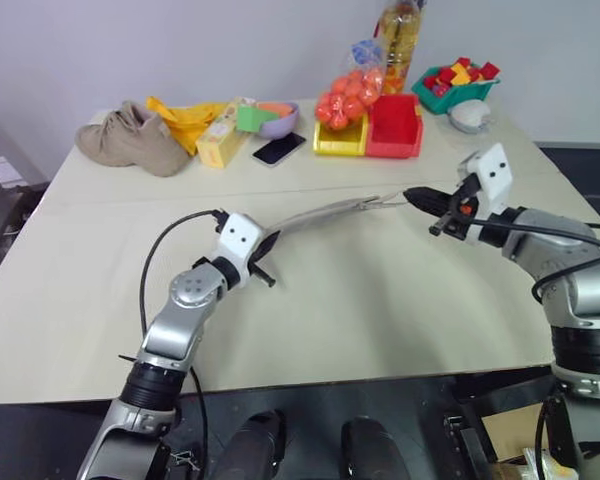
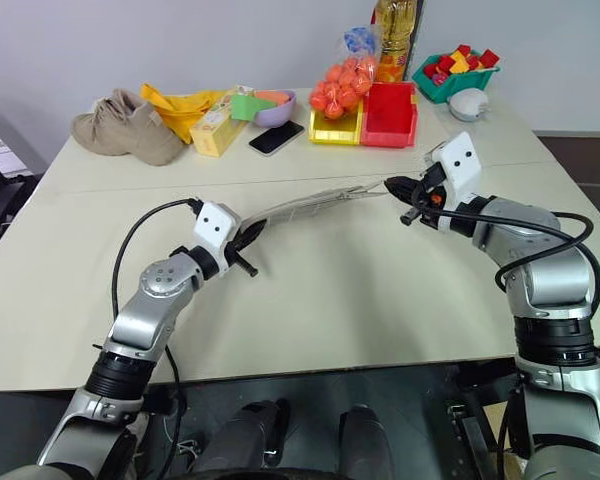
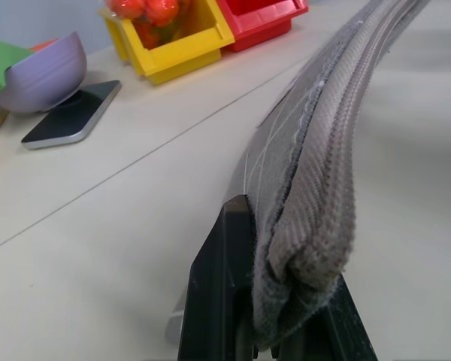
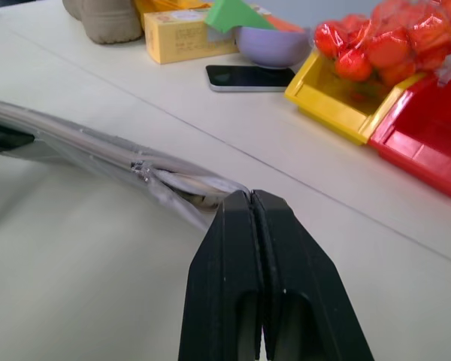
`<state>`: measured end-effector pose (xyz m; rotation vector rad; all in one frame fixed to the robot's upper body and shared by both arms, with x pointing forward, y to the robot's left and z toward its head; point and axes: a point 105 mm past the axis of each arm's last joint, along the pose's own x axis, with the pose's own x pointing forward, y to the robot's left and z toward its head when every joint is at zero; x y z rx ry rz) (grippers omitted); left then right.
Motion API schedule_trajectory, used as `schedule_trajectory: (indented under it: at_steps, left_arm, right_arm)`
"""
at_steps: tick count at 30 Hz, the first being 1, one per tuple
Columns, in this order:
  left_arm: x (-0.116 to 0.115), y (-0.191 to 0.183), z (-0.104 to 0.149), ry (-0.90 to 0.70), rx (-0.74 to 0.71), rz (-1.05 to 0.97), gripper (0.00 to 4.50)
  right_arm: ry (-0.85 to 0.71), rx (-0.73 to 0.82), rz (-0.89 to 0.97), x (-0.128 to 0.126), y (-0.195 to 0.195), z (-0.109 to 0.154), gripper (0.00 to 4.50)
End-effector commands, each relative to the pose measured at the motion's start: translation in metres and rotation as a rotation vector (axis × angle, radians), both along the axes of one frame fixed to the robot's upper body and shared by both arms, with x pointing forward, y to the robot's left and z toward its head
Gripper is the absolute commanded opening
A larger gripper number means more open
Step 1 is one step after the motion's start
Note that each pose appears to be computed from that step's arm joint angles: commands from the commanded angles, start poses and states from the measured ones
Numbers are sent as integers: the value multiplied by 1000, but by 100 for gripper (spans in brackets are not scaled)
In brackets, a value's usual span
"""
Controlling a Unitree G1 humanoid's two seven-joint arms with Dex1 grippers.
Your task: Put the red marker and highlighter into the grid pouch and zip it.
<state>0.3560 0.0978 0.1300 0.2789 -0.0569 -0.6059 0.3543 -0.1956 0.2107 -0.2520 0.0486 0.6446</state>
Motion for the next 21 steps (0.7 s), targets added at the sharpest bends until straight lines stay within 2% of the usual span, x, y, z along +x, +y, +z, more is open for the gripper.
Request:
schedule_trajectory:
  at_steps: [1,3,4,6,9,13,14,21]
  left_arm:
    - [-1,19,2,-16,2,51,0]
    - [-4,22,1,11,-45,50,0]
    - [-5,23,2,14,-55,55,32]
    - [-8,27,0,29,-71,58,99]
    - [-18,35,-5,58,-75,61,256]
    - [-36,49,-13,112,-98,72,450]
    - [-42,53,-16,131,-112,78,450]
    - [-58,86,-30,202,-131,192,450]
  right_arm:
    - [-25,-32,-20,-4,-13,4,5]
    - [3,-60,11,-9,-10,-7,5]
    - [18,-47,23,-10,-9,-10,2]
    - [54,-8,23,-11,-11,-16,56]
    - [91,1,31,-14,-14,-27,192]
    - [92,-20,6,-13,-18,-36,407]
    - [93,-16,4,-13,-18,-37,445]
    - [107,6,9,-16,-22,-45,445]
